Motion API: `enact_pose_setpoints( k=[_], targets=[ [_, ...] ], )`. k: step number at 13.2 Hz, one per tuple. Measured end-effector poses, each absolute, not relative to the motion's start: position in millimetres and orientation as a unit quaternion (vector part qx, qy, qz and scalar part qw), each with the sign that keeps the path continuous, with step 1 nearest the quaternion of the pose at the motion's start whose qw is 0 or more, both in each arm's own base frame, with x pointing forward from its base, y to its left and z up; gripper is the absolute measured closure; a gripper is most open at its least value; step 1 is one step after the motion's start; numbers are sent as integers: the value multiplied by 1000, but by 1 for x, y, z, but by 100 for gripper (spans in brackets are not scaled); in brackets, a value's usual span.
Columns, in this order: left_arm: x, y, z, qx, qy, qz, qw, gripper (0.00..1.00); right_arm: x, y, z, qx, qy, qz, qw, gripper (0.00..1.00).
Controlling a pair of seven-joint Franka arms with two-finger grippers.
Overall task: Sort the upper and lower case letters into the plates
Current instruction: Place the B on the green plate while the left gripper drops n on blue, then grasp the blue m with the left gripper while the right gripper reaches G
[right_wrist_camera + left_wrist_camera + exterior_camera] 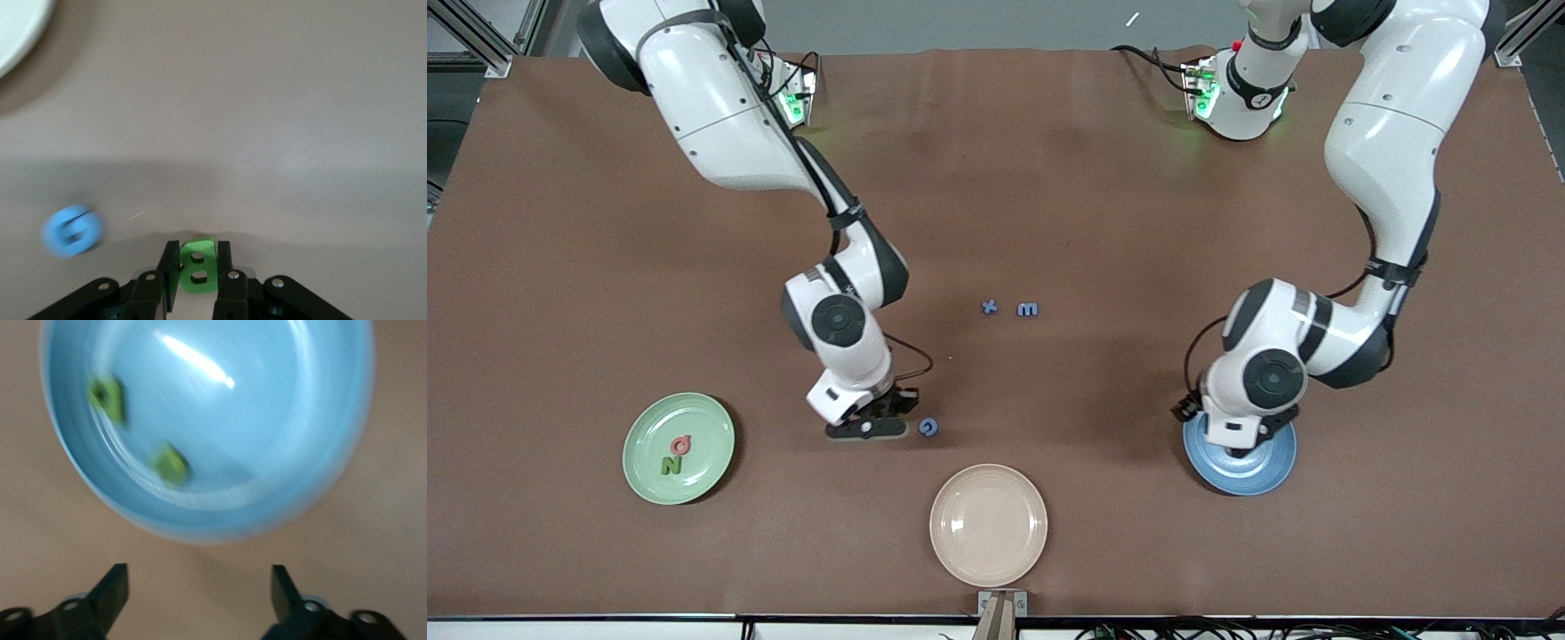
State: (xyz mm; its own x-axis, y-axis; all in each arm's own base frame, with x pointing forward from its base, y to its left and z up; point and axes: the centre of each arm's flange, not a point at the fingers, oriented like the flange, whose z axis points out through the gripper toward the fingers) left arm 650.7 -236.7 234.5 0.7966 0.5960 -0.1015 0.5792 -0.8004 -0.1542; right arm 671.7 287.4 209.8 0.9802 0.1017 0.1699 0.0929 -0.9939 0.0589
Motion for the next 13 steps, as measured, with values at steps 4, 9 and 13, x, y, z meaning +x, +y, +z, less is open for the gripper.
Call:
enact_pose_setpoints(
  k=[4,9,13],
  targets=[
    [590,-370,248,-923,-376,59,47,0,726,135,235,982,158,87,53,74],
    [524,-447,214,-847,-529,46,6,2,736,16,247,967,234,63,73,73],
    [472,-468,177,-808,-586,58,5,8,734,4,242,969,230,59,68,35]
  ],
)
